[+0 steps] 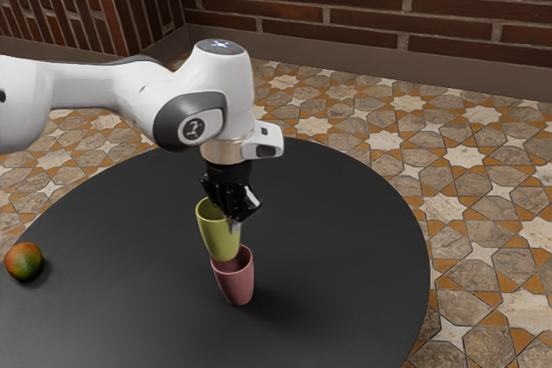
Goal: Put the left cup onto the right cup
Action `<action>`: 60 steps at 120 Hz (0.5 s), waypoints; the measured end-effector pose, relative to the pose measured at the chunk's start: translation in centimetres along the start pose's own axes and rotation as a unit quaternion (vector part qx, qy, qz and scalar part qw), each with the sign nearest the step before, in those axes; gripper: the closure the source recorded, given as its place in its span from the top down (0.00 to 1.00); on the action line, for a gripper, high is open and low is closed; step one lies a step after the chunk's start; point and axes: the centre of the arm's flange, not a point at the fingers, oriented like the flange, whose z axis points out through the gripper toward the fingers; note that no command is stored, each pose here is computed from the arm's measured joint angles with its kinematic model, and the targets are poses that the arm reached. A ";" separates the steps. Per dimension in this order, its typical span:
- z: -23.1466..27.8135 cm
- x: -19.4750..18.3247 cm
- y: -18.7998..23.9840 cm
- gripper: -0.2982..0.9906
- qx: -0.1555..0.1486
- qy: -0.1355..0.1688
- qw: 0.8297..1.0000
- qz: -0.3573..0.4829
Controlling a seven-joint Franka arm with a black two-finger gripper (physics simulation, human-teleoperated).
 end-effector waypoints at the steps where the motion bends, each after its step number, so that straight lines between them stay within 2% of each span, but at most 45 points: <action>1: 0.0 0.0 -0.1 0.16 0.000 0.000 1.000 -0.001; 29: 0.0 0.1 -0.9 0.16 0.000 0.000 1.000 -0.017; 60: -0.2 -0.1 0.1 0.16 0.000 0.002 1.000 -0.015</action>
